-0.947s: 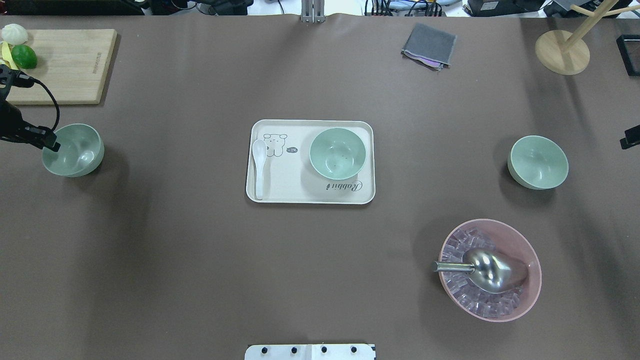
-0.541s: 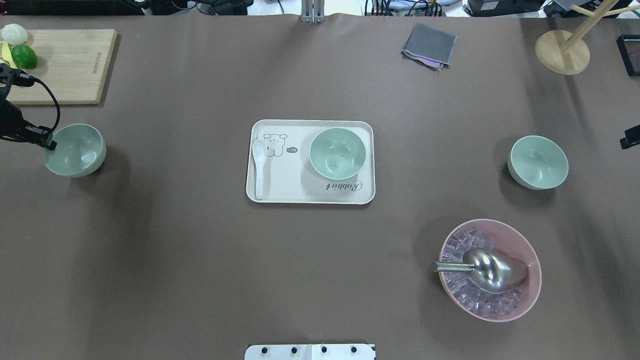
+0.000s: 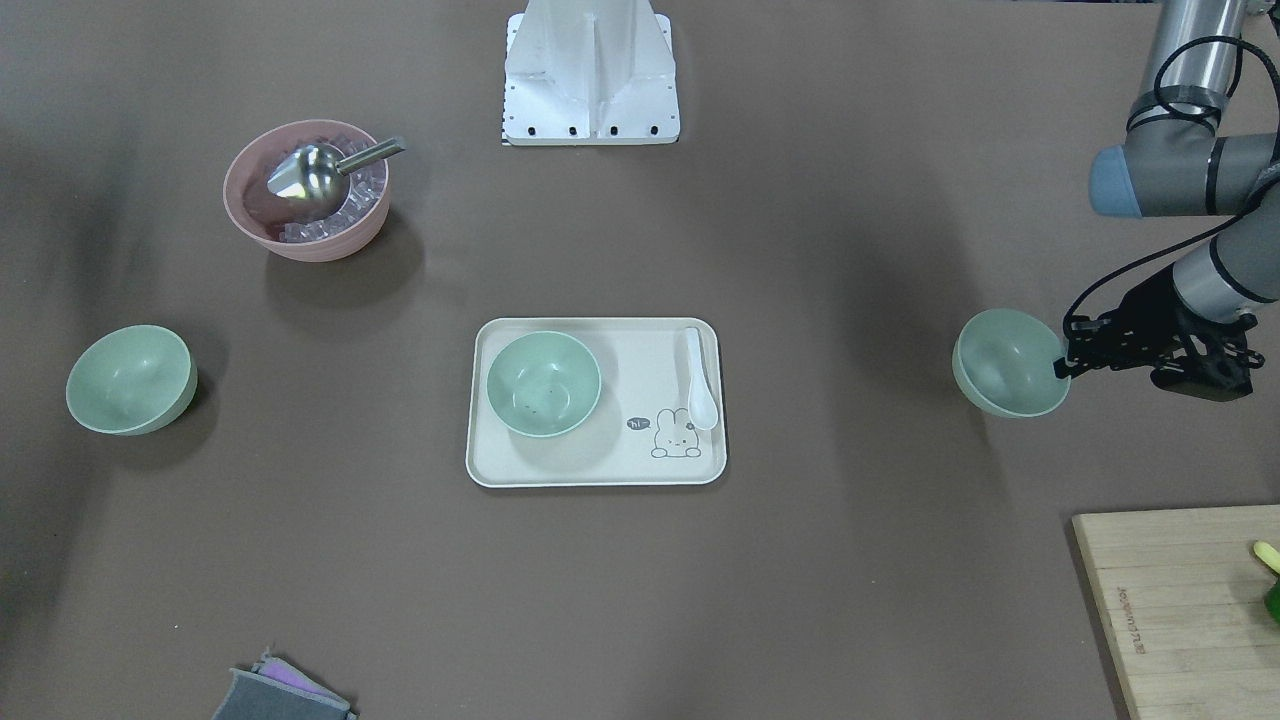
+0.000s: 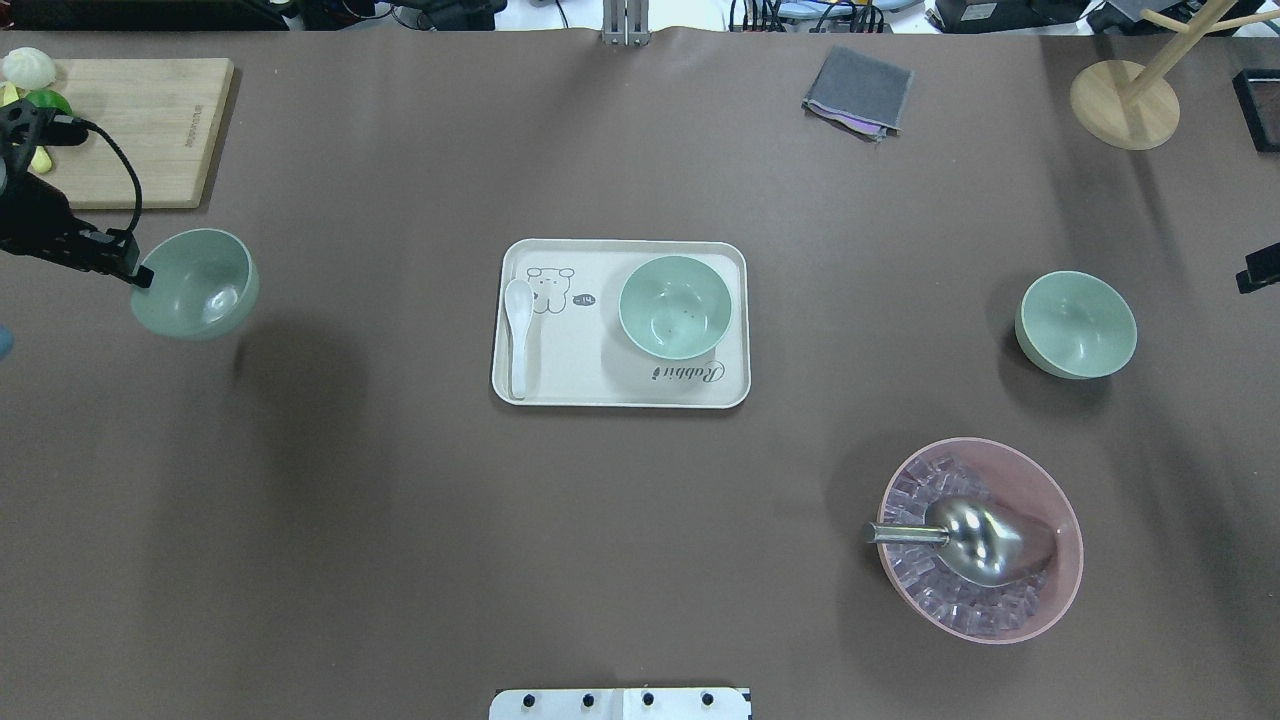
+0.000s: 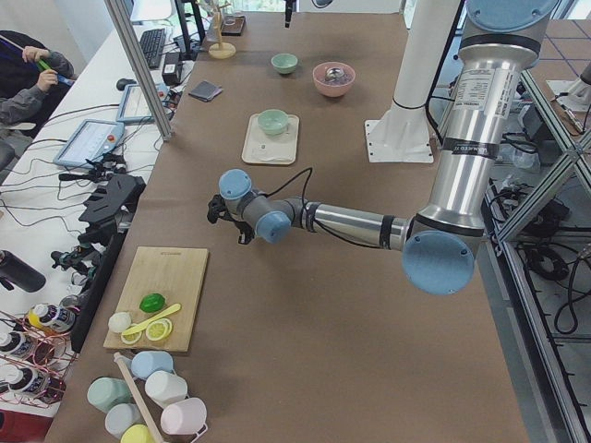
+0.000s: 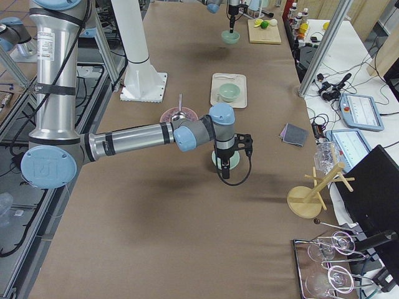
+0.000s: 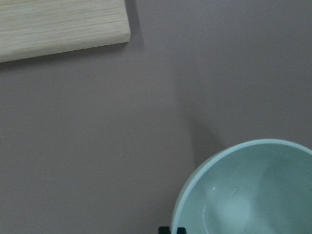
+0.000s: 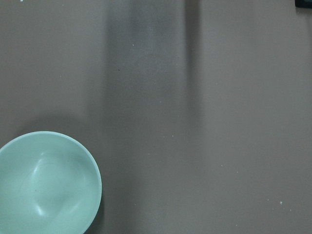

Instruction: Stack green bowls together

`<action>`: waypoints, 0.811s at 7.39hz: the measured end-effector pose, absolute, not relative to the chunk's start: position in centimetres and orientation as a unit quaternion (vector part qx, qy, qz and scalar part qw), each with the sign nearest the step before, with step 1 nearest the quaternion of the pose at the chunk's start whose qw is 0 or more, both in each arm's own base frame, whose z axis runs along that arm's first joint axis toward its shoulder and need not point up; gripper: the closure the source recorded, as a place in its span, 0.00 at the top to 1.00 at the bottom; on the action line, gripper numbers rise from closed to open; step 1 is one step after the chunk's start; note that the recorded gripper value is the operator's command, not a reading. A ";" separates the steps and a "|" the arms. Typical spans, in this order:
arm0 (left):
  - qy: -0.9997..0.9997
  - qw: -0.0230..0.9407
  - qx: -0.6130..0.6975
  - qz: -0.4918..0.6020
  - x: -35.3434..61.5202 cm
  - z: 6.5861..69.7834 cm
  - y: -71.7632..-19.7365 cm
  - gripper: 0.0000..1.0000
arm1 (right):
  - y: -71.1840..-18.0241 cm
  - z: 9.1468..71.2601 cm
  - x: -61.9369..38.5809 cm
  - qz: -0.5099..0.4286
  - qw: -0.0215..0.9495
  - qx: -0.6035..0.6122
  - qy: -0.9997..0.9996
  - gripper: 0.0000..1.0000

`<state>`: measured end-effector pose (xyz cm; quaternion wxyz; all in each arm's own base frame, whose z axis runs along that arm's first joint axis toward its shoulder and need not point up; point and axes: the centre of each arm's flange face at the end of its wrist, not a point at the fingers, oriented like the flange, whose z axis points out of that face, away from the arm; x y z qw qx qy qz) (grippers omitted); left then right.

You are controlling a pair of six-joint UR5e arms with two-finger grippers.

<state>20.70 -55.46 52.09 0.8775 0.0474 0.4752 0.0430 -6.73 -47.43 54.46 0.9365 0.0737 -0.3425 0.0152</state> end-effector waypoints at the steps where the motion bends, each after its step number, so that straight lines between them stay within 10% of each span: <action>1: 0.483 0.874 0.041 0.018 22.0 49.6 -55.2 0.00 | -47.4 54.4 -6.7 0.015 0.936 0.074 -0.343 1.00; 6: 0.491 0.868 -0.013 -0.068 38.4 33.3 -53.0 0.00 | -47.5 54.4 -6.8 0.015 0.936 0.074 -0.343 1.00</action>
